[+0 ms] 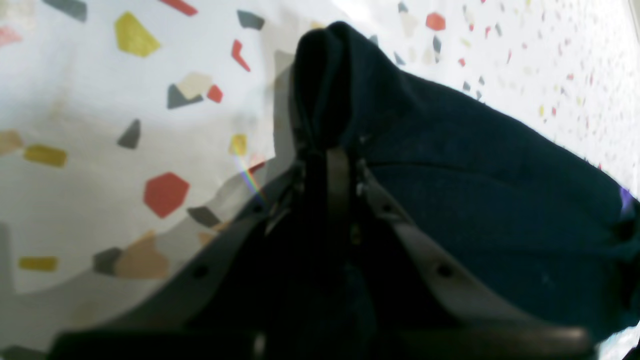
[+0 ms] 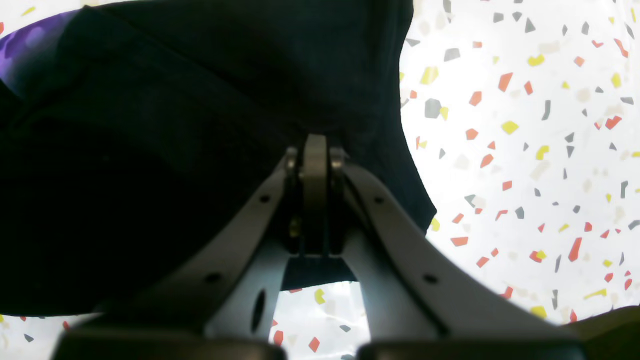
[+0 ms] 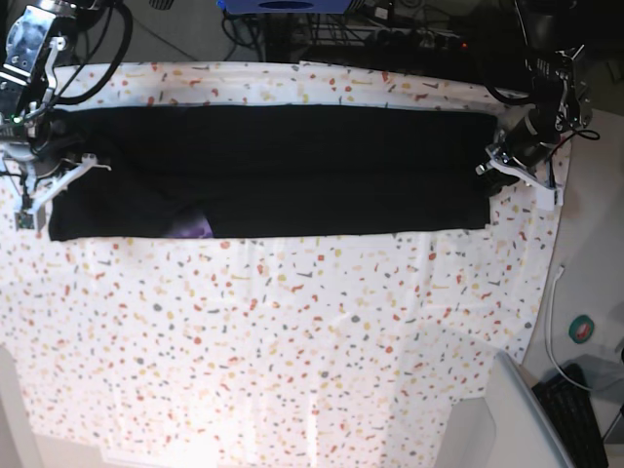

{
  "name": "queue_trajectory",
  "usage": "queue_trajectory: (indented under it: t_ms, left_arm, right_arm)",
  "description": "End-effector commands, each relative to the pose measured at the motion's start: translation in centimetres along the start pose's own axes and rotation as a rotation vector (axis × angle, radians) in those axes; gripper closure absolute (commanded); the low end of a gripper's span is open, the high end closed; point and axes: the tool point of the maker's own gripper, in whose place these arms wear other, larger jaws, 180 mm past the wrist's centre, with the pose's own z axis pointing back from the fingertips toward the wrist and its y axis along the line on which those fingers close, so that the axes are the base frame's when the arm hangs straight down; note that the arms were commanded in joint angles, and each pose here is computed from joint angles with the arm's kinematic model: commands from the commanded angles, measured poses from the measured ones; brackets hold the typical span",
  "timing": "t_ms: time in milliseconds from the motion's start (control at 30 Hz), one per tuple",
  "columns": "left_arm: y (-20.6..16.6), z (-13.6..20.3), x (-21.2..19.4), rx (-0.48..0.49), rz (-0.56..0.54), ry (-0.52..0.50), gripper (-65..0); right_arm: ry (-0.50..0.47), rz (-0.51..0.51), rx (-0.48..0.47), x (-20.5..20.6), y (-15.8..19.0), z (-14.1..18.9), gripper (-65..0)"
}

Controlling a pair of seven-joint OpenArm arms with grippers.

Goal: Layout the t-shirt on the table in an organized manner, then fold the t-shirt properly
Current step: 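Release the strip and reposition both grippers at its ends, then grasp the strip end with the left gripper and fold it toward the right gripper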

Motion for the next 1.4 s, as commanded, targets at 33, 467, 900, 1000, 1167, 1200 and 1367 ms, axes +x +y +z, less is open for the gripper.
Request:
queue_trajectory:
  t_ms: [33, 467, 900, 1000, 1167, 1200, 1367]
  left_arm:
    - [1.4, 0.6, 2.6, 0.046, -0.054, -0.015, 0.0]
    - [-5.8, 6.6, 6.2, 0.106, -0.296, -0.117, 0.0]
    - [-21.2, 0.6, -1.5, -0.153, -0.43, 0.054, 0.0]
    - [-22.7, -0.7, -3.2, -0.162, -0.474, 0.088, 0.0]
    - [-24.6, -1.6, -5.1, -0.197, -0.506, 0.13, 0.0]
    - [-25.0, -1.7, -4.9, -0.205, -0.509, 0.126, 0.0]
    - [-26.3, -2.2, -4.0, -0.223, -0.501, 0.1, 0.0]
  right_arm:
    - [-0.044, 0.008, -0.009, 1.3, -0.4, 0.3, 0.0]
    - [-0.047, 0.007, -0.01, 1.5, -0.4, 0.3, 0.0]
    - [-0.05, 0.005, -0.011, 1.6, -0.5, 0.3, 0.0]
    - [-0.049, 0.005, -0.012, 1.5, -0.5, 0.3, 0.0]
    - [-0.049, 0.005, -0.012, 1.5, -0.5, 0.3, 0.0]
    - [-0.049, 0.005, -0.012, 1.5, -0.5, 0.3, 0.0]
    - [-0.052, 0.004, -0.012, 1.7, -0.5, 0.3, 0.0]
